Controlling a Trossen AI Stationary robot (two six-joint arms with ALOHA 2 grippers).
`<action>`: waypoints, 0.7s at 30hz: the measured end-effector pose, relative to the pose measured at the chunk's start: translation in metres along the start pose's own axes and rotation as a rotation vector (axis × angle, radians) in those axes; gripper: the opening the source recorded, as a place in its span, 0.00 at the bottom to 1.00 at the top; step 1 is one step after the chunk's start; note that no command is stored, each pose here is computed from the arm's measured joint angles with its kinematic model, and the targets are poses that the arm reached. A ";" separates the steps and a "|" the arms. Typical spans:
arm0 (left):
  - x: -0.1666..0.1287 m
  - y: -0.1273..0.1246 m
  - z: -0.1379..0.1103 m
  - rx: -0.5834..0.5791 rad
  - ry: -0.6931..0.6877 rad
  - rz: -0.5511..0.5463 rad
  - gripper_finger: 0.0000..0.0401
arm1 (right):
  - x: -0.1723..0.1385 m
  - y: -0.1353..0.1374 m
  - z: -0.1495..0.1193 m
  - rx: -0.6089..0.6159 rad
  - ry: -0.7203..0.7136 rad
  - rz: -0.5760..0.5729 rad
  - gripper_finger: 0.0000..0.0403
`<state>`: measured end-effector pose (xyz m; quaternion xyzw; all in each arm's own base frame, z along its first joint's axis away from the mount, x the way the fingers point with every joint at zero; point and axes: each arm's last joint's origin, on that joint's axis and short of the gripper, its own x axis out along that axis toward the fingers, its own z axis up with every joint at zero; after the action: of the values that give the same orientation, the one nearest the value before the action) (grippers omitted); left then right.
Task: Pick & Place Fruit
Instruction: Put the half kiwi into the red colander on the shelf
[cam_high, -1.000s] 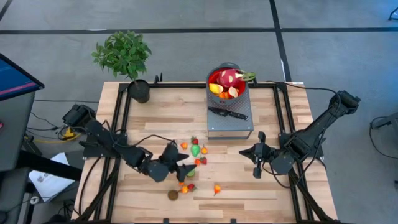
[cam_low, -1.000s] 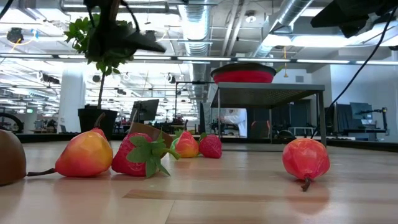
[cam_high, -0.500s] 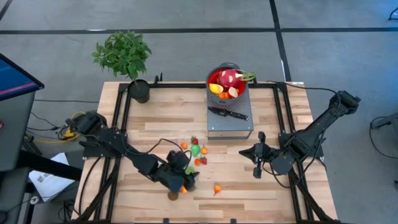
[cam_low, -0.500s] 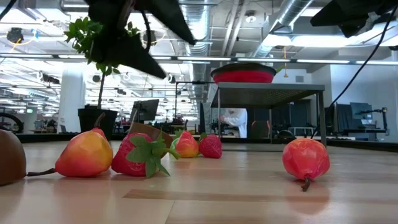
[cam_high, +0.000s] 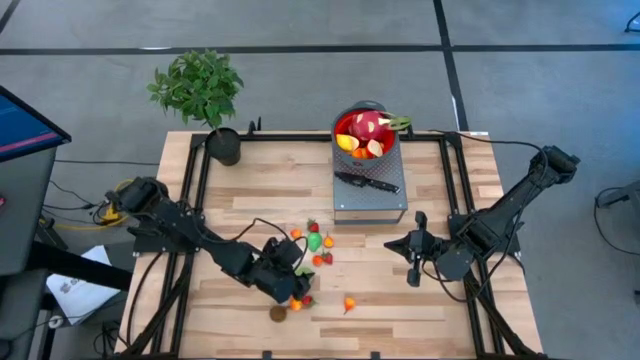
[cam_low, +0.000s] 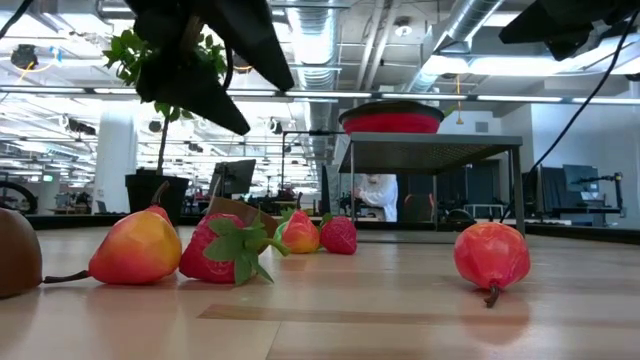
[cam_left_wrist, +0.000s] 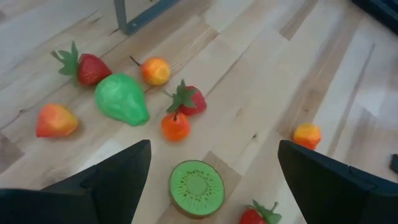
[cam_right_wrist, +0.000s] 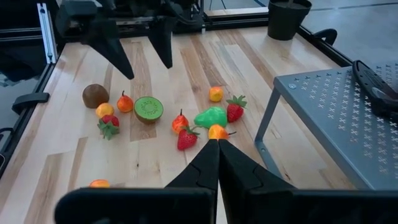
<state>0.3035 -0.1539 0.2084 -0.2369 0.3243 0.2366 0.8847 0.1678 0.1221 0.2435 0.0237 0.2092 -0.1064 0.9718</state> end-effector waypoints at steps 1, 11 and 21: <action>-0.001 0.001 0.001 0.001 0.002 0.000 0.87 | 0.000 0.000 0.000 -0.001 0.000 0.000 0.00; -0.025 0.003 0.026 -0.085 -0.064 -0.078 0.87 | 0.000 0.000 0.000 -0.002 0.001 -0.002 0.00; -0.045 0.008 0.041 0.020 -0.156 -0.086 0.87 | 0.000 0.001 0.002 0.015 -0.012 0.006 0.00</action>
<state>0.2876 -0.1363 0.2653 -0.2226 0.2463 0.2129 0.9190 0.1687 0.1227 0.2448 0.0309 0.2027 -0.1053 0.9731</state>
